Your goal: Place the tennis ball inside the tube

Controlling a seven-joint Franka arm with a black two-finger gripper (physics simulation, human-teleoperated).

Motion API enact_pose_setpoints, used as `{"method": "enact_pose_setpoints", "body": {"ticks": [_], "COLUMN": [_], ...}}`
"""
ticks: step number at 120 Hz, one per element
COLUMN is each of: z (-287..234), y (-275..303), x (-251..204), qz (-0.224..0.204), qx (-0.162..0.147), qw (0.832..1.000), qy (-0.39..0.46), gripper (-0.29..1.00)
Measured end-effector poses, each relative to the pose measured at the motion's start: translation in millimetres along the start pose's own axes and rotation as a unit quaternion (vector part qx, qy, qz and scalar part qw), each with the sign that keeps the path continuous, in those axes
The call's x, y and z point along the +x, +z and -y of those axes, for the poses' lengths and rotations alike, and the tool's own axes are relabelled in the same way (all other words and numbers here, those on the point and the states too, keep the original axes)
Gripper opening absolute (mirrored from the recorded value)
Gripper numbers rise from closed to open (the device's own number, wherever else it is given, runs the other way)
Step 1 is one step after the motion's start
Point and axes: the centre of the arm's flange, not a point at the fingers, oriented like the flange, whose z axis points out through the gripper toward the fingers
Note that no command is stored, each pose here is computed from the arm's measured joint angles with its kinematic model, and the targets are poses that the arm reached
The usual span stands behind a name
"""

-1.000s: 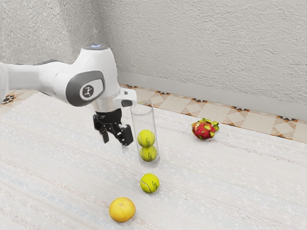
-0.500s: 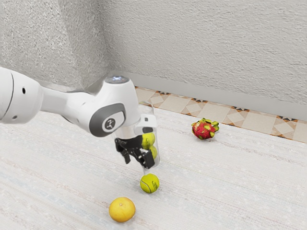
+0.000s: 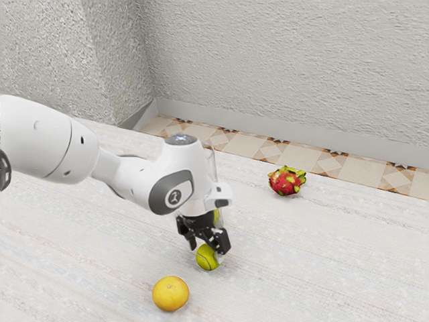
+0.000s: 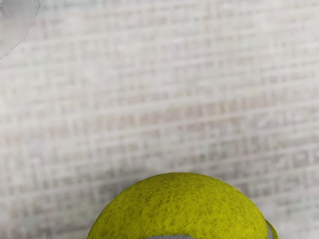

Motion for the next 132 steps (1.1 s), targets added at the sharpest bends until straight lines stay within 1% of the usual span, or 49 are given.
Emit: {"method": "enact_pose_setpoints", "body": {"ticks": [28, 33, 42, 47, 62, 79, 90, 101, 112, 132], "z": [1, 1, 1, 1, -7, -17, -21, -24, -27, -25], "y": [13, 13, 13, 12, 2, -54, -95, -126, -166, -228], "x": [1, 1, 2, 2, 1, -4, -13, -19, -14, -10], "qz": [0.002, 0.002, 0.000, -0.001, -0.008, -0.031, -0.039, -0.041, -0.045, -0.038], "qx": [-0.005, -0.006, -0.006, -0.005, -0.003, -0.004, -0.004, -0.003, -0.004, -0.003], "qw": [1.000, 1.000, 1.000, 1.000, 1.000, 1.000, 0.999, 0.999, 0.999, 0.999], "qy": [-0.009, -0.010, -0.011, -0.011, -0.006, 0.002, 0.005, 0.007, 0.009, 0.007], "gripper": [0.70, 0.65, 0.47, 0.41, 0.41, 0.43, 0.41, 0.39, 0.37, 0.36]}}
